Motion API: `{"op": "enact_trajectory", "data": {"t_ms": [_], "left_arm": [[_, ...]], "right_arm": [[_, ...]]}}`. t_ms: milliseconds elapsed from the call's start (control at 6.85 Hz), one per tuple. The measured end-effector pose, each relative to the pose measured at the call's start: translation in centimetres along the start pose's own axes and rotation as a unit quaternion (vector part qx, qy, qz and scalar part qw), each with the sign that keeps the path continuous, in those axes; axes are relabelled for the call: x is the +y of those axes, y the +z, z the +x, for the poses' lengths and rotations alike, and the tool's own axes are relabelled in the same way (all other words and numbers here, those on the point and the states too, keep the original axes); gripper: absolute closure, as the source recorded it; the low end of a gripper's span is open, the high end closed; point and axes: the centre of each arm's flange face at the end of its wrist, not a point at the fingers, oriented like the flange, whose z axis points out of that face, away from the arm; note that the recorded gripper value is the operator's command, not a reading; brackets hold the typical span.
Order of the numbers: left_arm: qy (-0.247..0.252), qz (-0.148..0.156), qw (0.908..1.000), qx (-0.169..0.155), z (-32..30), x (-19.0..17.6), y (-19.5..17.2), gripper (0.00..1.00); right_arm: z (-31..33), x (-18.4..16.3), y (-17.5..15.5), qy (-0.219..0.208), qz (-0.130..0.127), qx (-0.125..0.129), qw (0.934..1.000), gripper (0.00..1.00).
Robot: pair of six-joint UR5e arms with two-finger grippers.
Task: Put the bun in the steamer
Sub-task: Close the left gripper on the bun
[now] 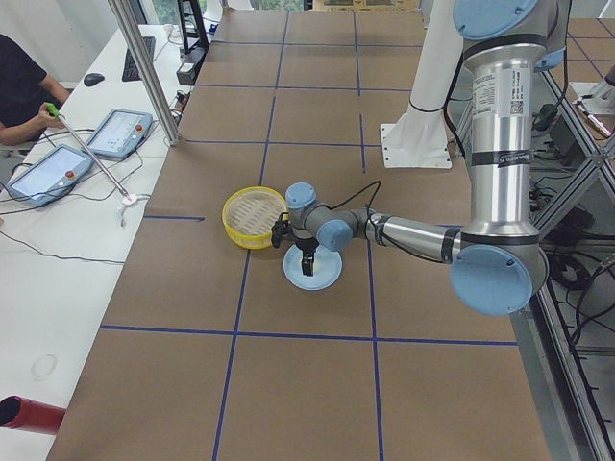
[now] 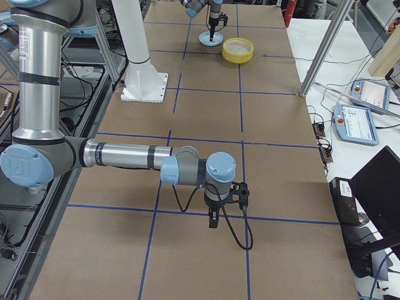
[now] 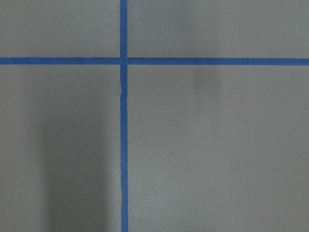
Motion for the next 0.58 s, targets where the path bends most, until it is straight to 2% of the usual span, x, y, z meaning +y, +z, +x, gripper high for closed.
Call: {"op": "enact_trajectory", "data": {"t_ms": [146,292,584], "left_arm": [[0.000,0.000,1.0000,0.000,-0.05,0.01,0.05,0.56],[0.001,0.000,1.0000,0.001,0.00,0.01,-0.01,0.71],[0.002,0.002,1.0000,0.002,0.17,0.00,-0.25,0.79]], "right_arm": [[0.01,0.00,0.01,0.000,0.000,0.000,1.0000,0.00],[0.02,0.01,0.03,0.000,0.000,0.000,1.0000,0.00],[0.04,0.01,0.05,0.000,0.000,0.000,1.0000,0.00]]}}
